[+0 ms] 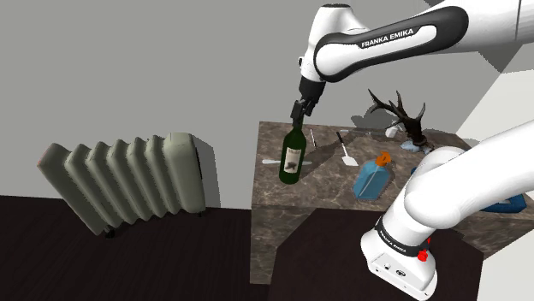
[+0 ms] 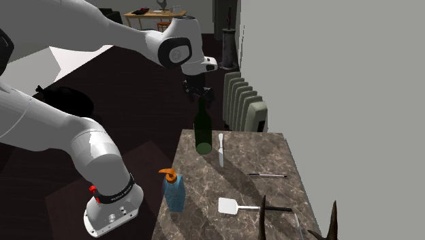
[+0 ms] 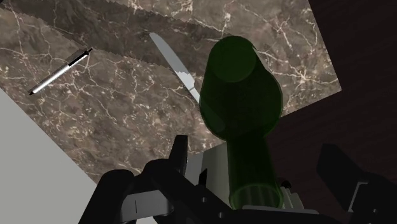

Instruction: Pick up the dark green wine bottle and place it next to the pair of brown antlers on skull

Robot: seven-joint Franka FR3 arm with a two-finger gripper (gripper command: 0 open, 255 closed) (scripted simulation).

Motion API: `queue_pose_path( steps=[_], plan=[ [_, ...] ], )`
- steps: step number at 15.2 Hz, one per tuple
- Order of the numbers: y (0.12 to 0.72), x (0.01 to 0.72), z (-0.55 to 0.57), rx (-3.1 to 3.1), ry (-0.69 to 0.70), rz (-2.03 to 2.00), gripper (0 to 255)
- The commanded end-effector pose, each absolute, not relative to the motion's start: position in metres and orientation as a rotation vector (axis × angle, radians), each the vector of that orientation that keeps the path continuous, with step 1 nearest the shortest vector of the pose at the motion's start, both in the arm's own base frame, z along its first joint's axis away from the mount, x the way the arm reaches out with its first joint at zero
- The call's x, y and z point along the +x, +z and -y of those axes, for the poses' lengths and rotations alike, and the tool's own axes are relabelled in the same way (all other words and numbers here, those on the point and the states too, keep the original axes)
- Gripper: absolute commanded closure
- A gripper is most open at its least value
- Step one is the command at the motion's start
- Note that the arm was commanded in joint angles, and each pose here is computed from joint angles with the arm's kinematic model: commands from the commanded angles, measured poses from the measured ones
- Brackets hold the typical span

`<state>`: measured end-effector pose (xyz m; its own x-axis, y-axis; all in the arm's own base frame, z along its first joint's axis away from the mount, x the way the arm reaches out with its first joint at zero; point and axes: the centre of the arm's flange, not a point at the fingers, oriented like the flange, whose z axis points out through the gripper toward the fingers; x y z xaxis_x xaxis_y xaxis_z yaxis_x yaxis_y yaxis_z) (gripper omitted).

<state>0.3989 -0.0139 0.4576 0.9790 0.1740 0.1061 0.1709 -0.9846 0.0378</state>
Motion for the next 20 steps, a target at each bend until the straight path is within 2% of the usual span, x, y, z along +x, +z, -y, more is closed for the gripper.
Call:
queue_pose_path(
  steps=[1, 3, 4, 13, 20],
  plan=[
    [0.457, 0.399, 0.014, 3.097, 0.17, -0.27, 0],
    [0.457, 0.399, 0.014, 3.097, 0.17, -0.27, 0],
    [0.457, 0.399, 0.014, 3.097, 0.17, -0.27, 255],
    [0.457, 0.399, 0.014, 3.097, 0.17, -0.27, 255],
    [0.494, 0.399, 0.014, 3.097, 0.17, -0.27, 255]
  ],
)
